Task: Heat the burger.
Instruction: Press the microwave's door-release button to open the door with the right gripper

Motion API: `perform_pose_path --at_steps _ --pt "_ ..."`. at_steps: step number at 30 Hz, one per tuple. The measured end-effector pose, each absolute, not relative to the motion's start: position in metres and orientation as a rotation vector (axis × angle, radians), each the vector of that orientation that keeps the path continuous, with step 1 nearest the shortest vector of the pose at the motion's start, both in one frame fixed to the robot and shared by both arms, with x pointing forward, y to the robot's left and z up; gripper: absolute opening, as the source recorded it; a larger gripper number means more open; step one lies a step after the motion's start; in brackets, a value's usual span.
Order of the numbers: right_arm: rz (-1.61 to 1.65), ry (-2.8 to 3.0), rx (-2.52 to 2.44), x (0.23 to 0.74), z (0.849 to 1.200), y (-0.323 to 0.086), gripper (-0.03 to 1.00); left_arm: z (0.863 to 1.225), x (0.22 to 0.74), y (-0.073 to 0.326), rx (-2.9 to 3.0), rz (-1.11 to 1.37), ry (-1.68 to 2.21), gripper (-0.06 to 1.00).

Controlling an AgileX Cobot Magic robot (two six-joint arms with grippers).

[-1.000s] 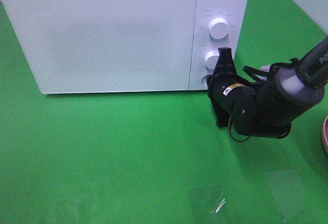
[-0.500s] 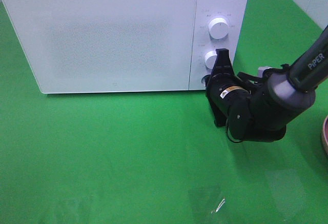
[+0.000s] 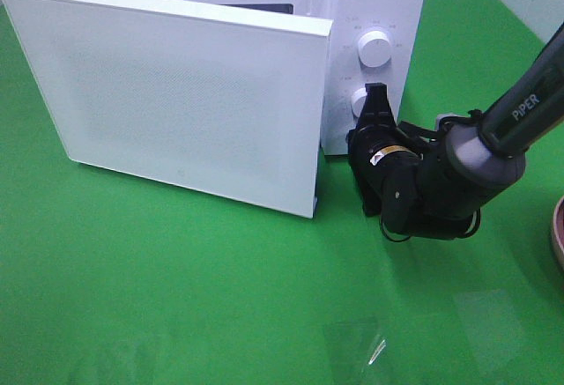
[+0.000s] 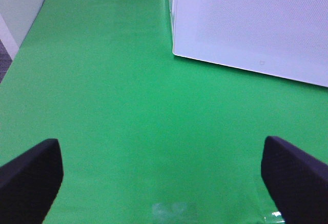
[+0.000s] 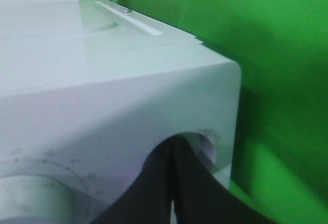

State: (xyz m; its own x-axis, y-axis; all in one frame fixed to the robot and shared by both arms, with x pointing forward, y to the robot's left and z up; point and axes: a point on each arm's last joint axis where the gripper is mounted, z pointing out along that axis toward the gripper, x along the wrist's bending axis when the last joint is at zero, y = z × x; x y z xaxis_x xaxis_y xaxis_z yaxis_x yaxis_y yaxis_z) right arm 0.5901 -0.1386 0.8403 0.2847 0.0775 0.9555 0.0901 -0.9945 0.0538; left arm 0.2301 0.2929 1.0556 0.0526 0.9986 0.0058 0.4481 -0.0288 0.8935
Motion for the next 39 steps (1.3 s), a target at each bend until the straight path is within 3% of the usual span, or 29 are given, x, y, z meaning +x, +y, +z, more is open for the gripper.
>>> perform_pose_path --at_steps 39 --pt "-1.762 -0.283 -2.514 0.584 0.856 -0.150 0.00 1.056 0.230 0.293 1.580 0.927 1.494 0.99"
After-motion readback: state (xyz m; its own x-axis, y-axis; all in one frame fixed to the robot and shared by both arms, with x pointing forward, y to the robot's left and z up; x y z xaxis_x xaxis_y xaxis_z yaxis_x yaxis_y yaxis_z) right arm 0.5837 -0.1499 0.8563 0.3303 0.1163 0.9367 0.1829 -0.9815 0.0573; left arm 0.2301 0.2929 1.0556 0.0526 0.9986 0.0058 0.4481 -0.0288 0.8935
